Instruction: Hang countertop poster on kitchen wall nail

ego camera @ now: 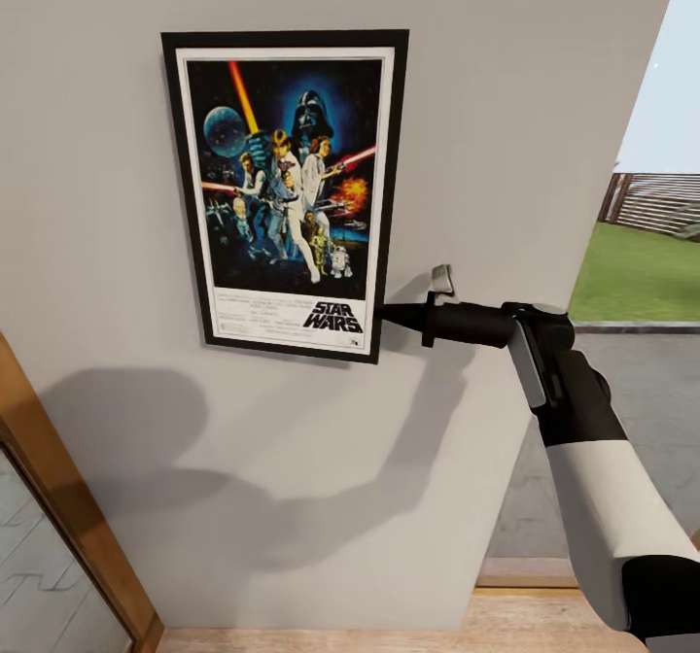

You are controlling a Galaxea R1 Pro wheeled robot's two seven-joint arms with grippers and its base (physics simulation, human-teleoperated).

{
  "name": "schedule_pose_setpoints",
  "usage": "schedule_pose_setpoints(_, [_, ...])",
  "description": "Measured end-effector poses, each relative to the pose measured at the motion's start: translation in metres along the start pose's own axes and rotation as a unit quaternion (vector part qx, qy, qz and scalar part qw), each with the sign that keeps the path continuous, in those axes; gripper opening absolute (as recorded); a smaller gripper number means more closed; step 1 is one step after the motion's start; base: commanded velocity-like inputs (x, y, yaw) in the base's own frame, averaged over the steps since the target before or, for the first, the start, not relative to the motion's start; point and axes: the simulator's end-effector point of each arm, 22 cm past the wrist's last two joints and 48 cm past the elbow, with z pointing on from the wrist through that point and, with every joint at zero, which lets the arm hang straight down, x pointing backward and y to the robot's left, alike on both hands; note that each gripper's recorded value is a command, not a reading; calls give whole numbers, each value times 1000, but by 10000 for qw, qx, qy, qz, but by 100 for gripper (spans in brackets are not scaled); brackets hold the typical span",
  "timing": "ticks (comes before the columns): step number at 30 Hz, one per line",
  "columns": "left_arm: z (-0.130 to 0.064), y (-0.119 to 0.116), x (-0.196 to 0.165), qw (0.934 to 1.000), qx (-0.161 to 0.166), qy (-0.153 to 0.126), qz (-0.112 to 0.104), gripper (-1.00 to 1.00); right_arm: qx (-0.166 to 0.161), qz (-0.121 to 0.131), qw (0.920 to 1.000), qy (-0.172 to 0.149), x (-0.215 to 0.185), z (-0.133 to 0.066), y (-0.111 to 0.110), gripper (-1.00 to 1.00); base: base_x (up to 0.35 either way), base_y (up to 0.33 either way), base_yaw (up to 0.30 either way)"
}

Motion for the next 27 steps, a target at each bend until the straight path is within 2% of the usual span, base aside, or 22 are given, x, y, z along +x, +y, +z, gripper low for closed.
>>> schedule_pose_setpoints(23, [-1,1,-1,10000,-7,-6,4,100,17,-43,10000,-1,-6,1,-2,-100,0,0,0])
schedule_pose_setpoints(25, [-1,1,-1,10000,-8,-6,4,100,16,-21,10000,6,-6,1,-2,-100,0,0,0])
schedule_pose_setpoints(27, [-1,1,-1,10000,-8,-9,5,100,-66,171,9998,-21,-8,1,3,-100,0,0,0])
